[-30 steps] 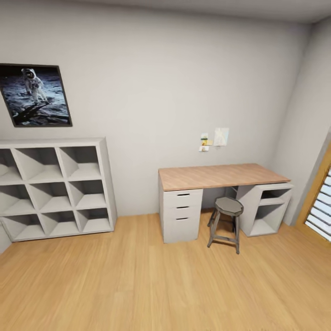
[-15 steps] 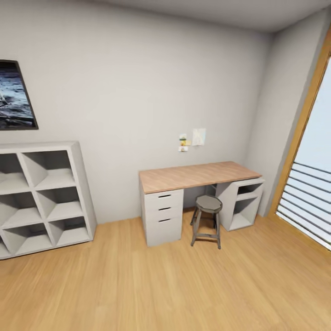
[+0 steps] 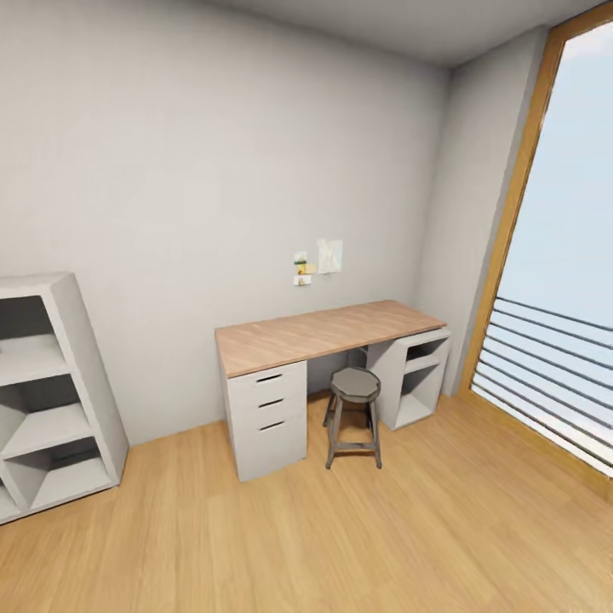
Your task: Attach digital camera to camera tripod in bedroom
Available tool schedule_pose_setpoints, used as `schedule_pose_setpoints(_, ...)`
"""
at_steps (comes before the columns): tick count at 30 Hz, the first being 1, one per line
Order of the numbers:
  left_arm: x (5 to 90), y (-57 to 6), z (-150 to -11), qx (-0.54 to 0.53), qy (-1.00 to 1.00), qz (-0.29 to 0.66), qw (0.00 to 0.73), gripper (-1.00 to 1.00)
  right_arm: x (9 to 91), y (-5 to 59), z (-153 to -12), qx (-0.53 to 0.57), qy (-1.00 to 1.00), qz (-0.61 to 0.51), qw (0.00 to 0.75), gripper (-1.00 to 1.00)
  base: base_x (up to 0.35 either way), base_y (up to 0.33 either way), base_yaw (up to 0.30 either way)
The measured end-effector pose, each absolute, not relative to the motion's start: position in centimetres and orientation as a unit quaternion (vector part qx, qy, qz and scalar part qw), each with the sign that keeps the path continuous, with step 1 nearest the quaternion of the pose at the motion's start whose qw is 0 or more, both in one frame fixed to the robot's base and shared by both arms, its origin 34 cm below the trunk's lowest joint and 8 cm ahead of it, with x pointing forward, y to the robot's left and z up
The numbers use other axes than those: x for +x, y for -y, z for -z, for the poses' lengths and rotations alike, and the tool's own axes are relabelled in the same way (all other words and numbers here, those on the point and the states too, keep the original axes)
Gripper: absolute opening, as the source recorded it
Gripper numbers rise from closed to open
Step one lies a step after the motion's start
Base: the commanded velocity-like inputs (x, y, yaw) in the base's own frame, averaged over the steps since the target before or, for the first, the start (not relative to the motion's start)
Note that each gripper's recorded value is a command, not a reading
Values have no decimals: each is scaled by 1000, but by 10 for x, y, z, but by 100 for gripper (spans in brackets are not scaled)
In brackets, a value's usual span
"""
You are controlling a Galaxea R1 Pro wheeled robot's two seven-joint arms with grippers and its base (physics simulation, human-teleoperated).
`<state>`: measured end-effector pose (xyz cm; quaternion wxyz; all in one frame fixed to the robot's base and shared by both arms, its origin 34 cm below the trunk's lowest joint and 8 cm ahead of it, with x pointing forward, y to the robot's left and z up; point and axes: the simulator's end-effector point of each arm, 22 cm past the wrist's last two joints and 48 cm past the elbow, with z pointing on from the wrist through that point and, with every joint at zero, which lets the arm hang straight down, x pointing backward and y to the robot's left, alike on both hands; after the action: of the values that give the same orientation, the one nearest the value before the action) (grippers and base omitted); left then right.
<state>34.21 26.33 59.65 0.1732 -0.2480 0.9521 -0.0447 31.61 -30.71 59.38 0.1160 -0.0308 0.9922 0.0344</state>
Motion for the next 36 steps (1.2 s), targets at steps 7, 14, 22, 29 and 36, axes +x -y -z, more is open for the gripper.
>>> schedule_pose_setpoints(7,343,-263,-597,-248,-952,45,174,-100,317,307,-594,-31,-992,-34,117,100,322,96,-289)
schedule_pose_setpoints(14,344,-263,-598,-248,-952,45,176,-100,318,307,-595,-31,-992,-34,119,100,321,118,-289)
schedule_pose_setpoints(22,345,-263,-598,-247,-952,46,177,-100,319,308,-595,-31,-992,-34,120,100,296,212,-187)
schedule_pose_setpoints(29,345,-262,-598,-247,-952,46,177,-100,321,313,-596,-35,-991,-30,125,100,284,238,-11)
schedule_pose_setpoints(36,345,-262,-598,-247,-952,46,177,-100,321,314,-596,-36,-991,-30,126,100,284,239,-1)
